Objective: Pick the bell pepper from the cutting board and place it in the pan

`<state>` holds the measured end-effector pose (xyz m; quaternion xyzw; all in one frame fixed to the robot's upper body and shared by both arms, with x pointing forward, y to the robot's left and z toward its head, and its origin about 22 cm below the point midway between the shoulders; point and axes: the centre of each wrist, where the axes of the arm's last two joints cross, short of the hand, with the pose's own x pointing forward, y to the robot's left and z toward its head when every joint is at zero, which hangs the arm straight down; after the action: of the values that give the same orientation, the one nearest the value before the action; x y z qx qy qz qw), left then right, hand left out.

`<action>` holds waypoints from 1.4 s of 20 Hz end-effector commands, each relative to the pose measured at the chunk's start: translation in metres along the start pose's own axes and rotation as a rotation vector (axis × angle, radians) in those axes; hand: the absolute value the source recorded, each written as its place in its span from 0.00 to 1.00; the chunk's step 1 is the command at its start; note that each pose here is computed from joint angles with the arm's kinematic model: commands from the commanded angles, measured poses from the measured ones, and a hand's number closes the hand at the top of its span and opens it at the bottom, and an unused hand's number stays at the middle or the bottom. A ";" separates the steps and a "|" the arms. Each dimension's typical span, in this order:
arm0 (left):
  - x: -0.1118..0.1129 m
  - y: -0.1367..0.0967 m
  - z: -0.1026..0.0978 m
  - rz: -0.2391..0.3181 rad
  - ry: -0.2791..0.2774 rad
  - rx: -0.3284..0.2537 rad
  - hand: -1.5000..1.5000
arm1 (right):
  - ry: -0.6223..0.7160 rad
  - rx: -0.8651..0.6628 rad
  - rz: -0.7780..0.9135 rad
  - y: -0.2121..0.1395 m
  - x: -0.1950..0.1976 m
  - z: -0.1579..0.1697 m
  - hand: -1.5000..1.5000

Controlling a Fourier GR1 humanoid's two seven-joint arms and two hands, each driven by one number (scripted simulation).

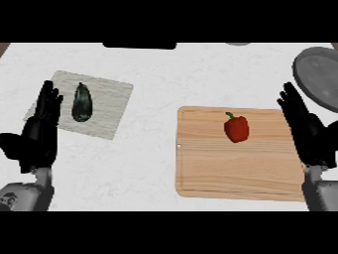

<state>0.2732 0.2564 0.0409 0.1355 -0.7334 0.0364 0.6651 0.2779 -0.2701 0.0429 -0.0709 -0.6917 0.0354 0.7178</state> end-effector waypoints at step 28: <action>-0.023 -0.049 0.041 0.115 -0.060 -0.368 0.50 | -0.293 0.726 0.677 -0.048 0.095 -0.098 0.00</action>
<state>0.2441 0.2034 0.0059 -0.0334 -0.7511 -0.0610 0.6565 0.3651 -0.3385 0.1365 -0.0083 -0.7062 0.4532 0.5439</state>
